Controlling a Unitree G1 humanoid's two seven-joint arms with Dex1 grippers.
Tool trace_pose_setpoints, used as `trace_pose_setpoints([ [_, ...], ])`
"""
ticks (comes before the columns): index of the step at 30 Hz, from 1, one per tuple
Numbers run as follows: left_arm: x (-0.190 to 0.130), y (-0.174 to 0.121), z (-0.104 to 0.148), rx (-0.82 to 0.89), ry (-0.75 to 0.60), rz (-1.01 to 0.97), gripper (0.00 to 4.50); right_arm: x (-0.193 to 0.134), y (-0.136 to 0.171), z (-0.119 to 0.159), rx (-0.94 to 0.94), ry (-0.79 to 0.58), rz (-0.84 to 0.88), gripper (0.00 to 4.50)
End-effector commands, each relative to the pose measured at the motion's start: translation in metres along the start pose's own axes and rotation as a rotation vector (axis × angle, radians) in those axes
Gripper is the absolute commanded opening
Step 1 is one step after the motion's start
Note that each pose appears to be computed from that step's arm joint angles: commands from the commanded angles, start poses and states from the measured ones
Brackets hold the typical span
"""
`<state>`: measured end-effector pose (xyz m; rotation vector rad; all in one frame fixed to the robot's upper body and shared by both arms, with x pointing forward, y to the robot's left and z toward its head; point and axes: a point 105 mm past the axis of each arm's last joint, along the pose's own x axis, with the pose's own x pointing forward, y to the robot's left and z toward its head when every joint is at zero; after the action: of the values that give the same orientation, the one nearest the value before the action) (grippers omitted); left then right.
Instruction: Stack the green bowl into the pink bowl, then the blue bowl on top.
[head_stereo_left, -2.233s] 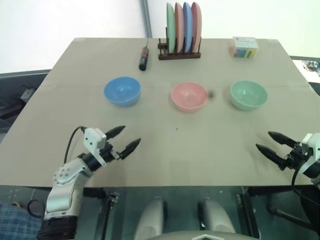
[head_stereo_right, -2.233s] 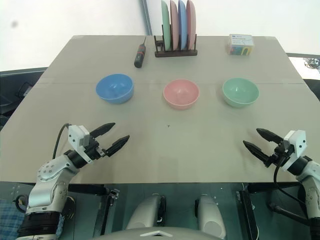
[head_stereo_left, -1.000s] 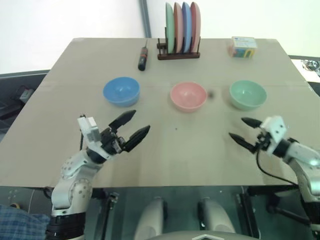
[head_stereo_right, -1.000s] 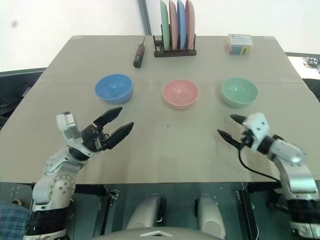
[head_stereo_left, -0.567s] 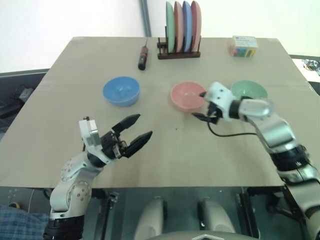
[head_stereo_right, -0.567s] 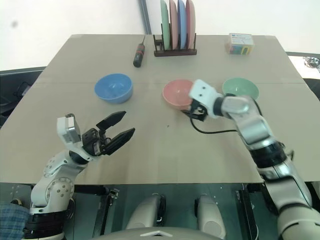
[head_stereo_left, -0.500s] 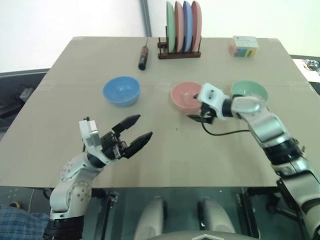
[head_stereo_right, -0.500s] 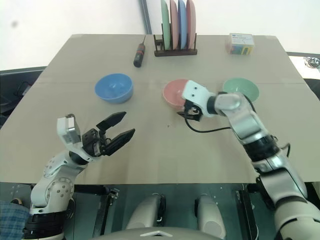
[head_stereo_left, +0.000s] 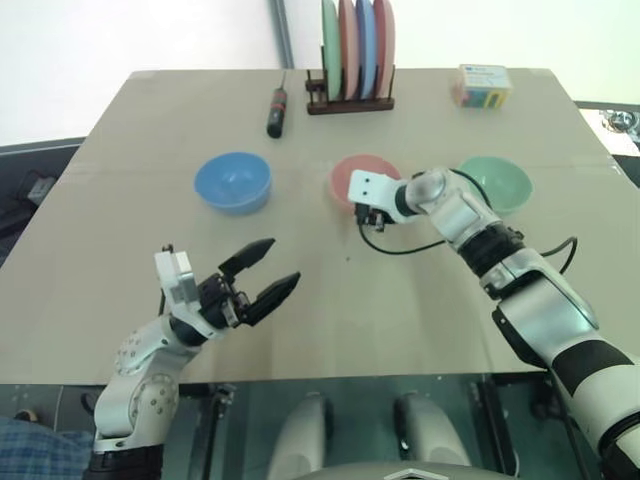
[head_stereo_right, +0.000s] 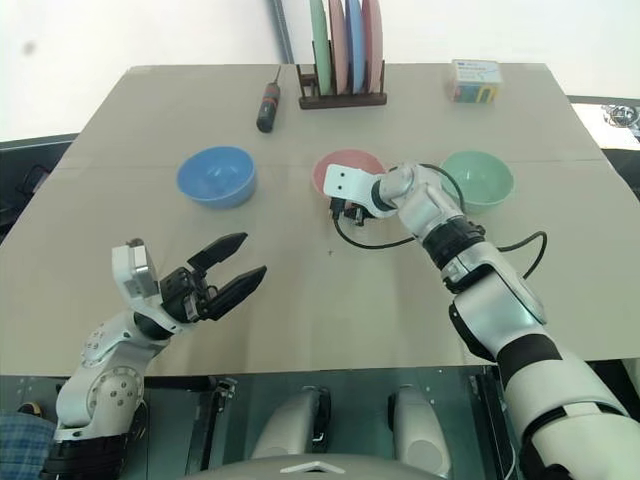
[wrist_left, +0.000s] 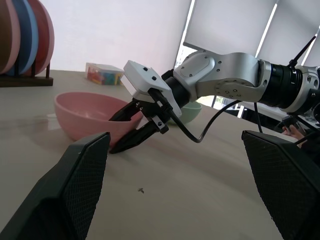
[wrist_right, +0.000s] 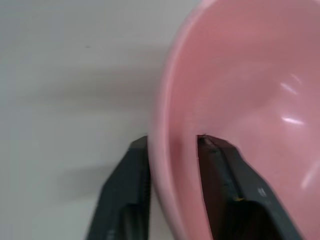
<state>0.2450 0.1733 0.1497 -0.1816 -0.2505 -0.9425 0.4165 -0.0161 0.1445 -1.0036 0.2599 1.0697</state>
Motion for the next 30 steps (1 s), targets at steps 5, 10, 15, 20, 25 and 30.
trace_pose_setpoints([
  [5, -0.001, -0.001, 0.012, 0.052, -0.025, -0.013, 4.5, -0.024, 0.011, 0.013, -0.193, -0.038, 0.051, 0.03],
  [10, 0.001, 0.0, 0.009, 0.052, -0.006, -0.037, 4.5, -0.062, 0.062, -0.003, -0.418, 0.024, 0.21, 0.03],
  [15, 0.002, 0.001, 0.008, 0.048, 0.0, -0.052, 4.5, -0.087, 0.105, -0.016, -0.527, 0.089, 0.288, 0.03],
  [20, 0.004, 0.004, 0.007, 0.042, 0.003, -0.064, 4.5, -0.094, 0.116, -0.013, -0.53, 0.082, 0.271, 0.9],
  [25, 0.006, 0.004, 0.005, 0.039, 0.008, -0.08, 4.5, -0.099, 0.115, -0.009, -0.529, 0.061, 0.268, 2.69],
  [30, 0.007, 0.003, 0.005, 0.034, 0.009, -0.096, 4.5, -0.13, 0.11, 0.0, -0.437, 0.0, 0.31, 4.46],
])
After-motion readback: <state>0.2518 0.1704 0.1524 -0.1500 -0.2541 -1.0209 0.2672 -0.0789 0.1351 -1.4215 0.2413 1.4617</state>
